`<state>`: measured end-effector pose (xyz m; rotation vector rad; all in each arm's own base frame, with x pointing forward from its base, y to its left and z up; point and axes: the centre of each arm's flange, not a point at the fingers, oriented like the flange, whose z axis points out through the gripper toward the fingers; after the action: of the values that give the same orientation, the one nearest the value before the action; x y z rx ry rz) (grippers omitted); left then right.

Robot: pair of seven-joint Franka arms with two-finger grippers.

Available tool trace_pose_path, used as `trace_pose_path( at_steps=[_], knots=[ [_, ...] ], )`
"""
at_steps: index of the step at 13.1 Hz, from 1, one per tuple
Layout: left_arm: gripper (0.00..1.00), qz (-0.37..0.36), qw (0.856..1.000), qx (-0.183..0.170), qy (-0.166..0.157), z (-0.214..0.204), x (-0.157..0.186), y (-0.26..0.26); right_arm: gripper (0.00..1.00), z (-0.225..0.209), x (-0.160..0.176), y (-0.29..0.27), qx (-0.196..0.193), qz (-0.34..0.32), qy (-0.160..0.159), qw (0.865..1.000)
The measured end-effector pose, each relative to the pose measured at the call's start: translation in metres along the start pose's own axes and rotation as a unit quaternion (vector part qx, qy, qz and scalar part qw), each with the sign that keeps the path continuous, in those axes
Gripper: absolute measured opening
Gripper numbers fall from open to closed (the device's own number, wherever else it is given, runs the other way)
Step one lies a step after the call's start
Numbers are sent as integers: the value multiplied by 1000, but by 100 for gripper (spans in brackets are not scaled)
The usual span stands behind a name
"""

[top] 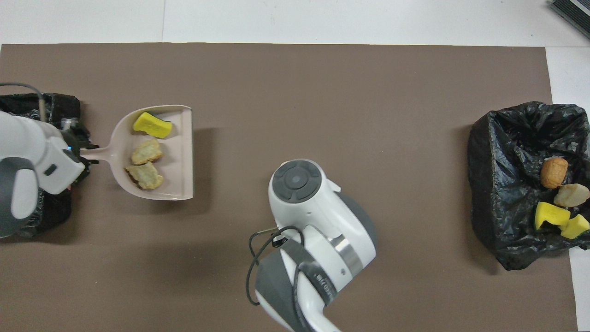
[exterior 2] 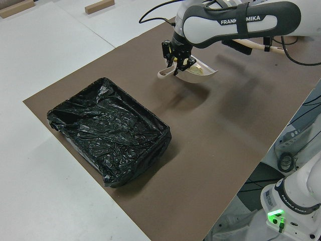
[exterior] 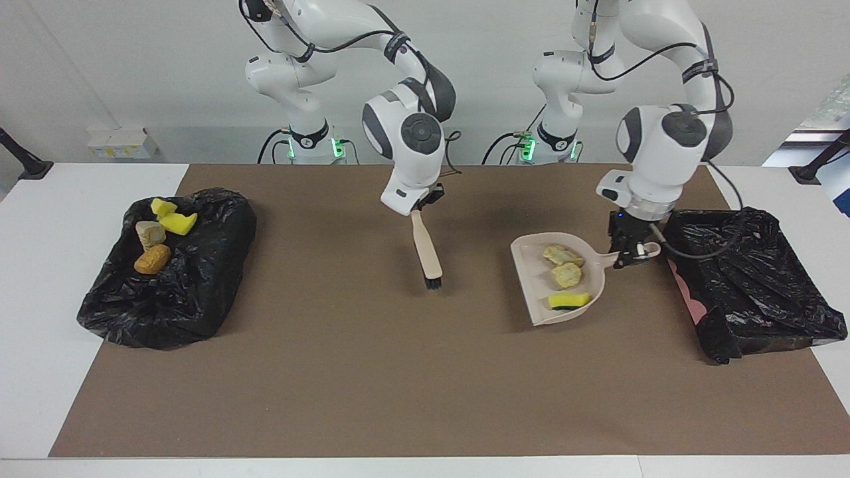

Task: Sweep and dump trash in bin
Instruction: 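Carry the loaded dustpan to the black bag with the left gripper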

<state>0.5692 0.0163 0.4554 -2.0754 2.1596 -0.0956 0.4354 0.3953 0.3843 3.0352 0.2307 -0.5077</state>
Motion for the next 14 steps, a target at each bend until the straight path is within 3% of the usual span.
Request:
trace_pose_path(
  at_steps=[3,6,8,10,11,14],
  knots=[
    [31,-6,1000,16,-18,-44,-107,-1,26,18,-45,-63,4,24,-18,1000],
    [31,-57,997,29,-36,-66,-205,18,26,46,-72,-96,11,43,-12,999],
    [31,-87,994,49,-54,-73,-249,25,26,75,-80,-108,22,65,2,998],
    [31,-89,990,53,-92,-75,-278,28,27,85,-80,-107,24,76,1,997],
    [31,-80,988,54,-122,-75,-286,27,34,83,-78,-105,26,79,2,997],
    [31,-84,972,42,-214,-75,-293,24,70,57,-63,-100,45,89,18,995]
  ],
)
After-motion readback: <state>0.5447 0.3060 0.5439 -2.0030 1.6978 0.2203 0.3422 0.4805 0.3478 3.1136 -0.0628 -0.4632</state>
